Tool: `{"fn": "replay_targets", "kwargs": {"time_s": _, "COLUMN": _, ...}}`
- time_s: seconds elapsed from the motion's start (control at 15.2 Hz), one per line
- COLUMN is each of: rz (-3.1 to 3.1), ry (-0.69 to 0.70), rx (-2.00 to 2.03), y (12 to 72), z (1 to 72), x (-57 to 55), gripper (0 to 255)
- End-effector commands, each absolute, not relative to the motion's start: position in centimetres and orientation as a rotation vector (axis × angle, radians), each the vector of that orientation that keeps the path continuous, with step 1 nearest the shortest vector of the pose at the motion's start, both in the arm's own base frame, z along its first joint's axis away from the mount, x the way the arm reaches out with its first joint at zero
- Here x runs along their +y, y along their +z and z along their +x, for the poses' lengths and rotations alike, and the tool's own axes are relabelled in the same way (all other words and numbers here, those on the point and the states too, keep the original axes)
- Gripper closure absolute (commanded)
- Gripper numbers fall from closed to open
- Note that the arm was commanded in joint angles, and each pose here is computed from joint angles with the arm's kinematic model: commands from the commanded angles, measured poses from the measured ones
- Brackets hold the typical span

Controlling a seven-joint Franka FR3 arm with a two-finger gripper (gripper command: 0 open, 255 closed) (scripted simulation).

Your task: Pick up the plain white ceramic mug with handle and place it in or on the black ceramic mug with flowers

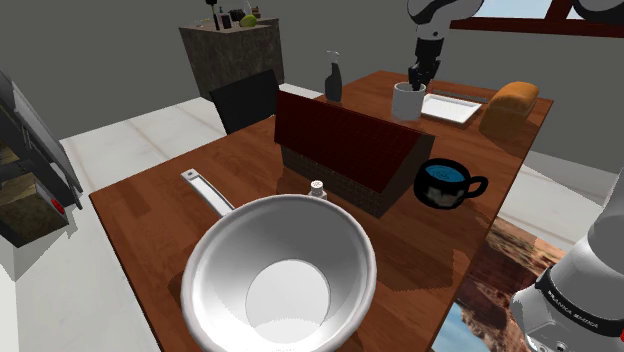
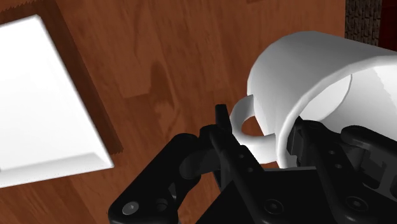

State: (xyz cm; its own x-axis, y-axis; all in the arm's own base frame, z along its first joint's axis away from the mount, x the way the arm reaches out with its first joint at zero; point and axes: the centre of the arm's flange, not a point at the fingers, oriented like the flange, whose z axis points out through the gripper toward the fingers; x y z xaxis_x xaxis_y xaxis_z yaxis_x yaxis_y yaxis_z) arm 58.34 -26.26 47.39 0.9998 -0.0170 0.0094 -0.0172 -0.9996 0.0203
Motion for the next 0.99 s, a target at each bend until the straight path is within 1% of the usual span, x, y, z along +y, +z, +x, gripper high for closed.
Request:
{"fn": "replay_targets", "kwargs": {"time_s": 0.0, "rz": 3.121, "ry": 0.014, "rx": -0.027, "y": 48.5, "z": 58.2, "x": -26.3, "gripper": 255}}
{"fn": "replay_targets", "kwargs": {"time_s": 0.53, "rz": 3.121, "ry": 0.014, "rx": -0.027, "y": 52.4, "z": 58.2, "x": -26.3, "gripper": 255}}
{"fn": "replay_targets", "kwargs": {"time_s": 0.92, "rz": 3.121, "ry": 0.014, "rx": -0.027, "y": 53.2, "z": 51.2, "x": -22.6, "gripper": 255}}
